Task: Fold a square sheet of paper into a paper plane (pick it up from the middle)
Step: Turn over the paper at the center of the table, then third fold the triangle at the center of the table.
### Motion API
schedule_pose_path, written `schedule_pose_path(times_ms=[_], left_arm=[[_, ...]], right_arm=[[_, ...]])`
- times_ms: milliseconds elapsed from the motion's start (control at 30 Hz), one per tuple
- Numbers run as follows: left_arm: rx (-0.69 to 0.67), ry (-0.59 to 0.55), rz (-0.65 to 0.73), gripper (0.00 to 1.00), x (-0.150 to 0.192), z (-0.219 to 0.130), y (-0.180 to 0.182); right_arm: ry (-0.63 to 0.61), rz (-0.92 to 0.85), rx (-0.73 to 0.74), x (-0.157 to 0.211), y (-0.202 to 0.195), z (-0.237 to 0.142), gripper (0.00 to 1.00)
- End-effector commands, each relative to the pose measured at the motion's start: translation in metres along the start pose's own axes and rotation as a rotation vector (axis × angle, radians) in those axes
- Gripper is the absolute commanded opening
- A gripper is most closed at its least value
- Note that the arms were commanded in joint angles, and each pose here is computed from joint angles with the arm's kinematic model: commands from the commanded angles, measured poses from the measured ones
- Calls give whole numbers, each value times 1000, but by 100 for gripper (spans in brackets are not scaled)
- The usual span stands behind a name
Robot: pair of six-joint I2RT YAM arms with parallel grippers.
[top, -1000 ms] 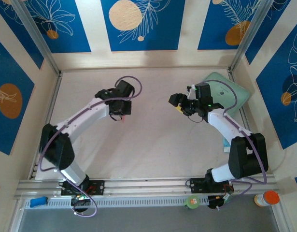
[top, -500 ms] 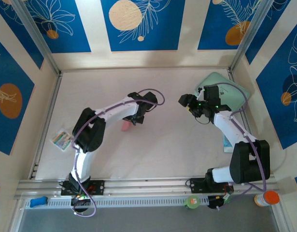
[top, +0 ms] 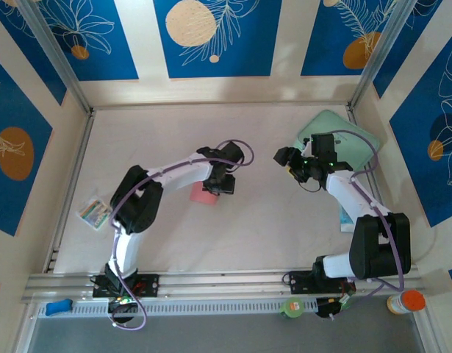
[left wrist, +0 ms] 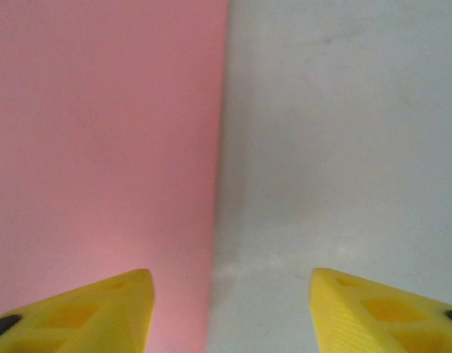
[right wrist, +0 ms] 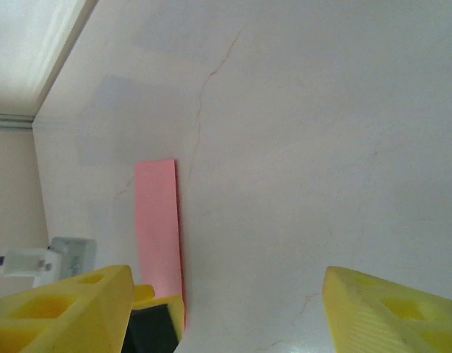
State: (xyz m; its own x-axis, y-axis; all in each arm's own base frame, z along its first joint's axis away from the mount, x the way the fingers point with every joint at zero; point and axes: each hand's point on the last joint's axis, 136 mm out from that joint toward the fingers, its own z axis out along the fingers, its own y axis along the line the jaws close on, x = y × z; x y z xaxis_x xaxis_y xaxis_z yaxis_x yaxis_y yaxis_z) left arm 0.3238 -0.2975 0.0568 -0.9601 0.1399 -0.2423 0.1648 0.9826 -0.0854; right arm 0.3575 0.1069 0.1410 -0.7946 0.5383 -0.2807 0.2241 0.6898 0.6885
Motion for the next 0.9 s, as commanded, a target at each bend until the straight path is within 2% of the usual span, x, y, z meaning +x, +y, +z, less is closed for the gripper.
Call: schedule_pose_path(times_ms=[0,133,333,533,733,867], left_arm=[[246,-98,-87,64,-24,-46,-14],[303,-156,-219,71,-27,-61,22],[382,-208,-392,85,-13,-69,83],[381,-266,-505,99,2,-74,128],[380,-273,-557,99,9,-71,141],[390,-262,-559,99,11,-68,141]], right_arm=[[83,-17,-2,19,9,12,68],[170,-85,13,50,31,38,67],[317,-197,-11,107,73,82,64],[423,-283,-27,144,103,121,63],[531,-331,-30,171,115,159,60],[574,-372,12,182,106,174,58]])
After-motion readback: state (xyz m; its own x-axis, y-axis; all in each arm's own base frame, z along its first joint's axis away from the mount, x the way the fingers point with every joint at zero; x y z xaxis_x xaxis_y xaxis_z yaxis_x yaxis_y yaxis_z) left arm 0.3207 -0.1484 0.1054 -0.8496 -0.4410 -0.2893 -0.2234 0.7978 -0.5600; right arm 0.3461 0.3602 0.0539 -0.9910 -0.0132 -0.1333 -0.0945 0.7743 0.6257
